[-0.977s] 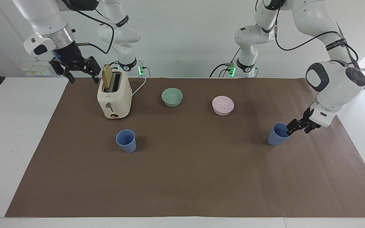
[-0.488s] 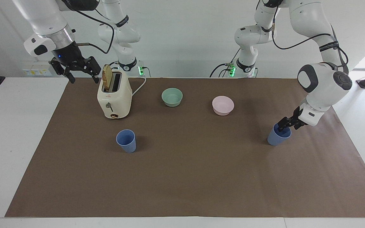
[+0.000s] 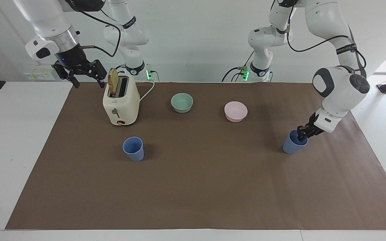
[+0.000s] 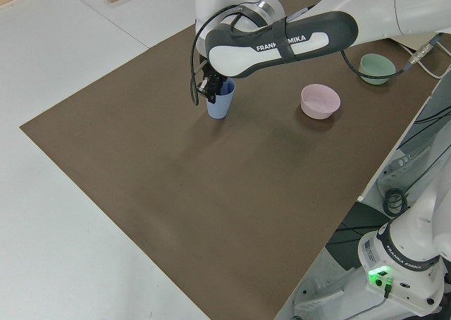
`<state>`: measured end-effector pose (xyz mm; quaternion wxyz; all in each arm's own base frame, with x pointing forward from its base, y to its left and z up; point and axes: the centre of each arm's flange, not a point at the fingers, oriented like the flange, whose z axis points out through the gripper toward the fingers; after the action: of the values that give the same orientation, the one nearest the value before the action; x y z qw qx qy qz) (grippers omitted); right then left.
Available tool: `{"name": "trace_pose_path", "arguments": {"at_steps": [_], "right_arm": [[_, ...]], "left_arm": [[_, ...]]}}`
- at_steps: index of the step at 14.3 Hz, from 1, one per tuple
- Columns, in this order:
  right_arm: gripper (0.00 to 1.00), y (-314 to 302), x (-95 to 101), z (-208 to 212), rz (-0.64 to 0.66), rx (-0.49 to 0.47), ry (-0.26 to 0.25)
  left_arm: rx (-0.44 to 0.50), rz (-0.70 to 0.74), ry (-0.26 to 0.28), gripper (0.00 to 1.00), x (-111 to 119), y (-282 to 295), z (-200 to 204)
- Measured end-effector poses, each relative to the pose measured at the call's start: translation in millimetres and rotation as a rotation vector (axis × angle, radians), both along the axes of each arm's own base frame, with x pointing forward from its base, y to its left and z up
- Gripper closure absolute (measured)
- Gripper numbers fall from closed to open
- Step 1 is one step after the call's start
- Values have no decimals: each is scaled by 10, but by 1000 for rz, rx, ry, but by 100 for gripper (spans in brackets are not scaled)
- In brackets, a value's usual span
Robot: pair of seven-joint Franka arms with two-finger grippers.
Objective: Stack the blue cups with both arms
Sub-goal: 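Reach the left gripper to the blue cup and grasp its rim, then carry the blue cup with the left gripper toward the table center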
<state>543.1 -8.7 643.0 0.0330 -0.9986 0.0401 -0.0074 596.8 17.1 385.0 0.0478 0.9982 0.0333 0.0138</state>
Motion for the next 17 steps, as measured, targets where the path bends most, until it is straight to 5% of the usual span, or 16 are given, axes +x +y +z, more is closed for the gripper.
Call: {"name": "trace_pose_path", "arguments": {"at_steps": [1,9,12,17], "right_arm": [[0,0,0,-1,0,0,0],[0,0,-2,-2,0,0,1],[0,-1,-3,-3,0,0,1],[0,-3,-3,-3,-1,0,1]], "left_arm": [[1,-10,-10,96,25,-30,40],[-8,-60,-46,96,124,-274,719],[-24,-50,-41,96,60,-814,1136],[-40,-24,-7,96,-222,-2113,1150]]}}
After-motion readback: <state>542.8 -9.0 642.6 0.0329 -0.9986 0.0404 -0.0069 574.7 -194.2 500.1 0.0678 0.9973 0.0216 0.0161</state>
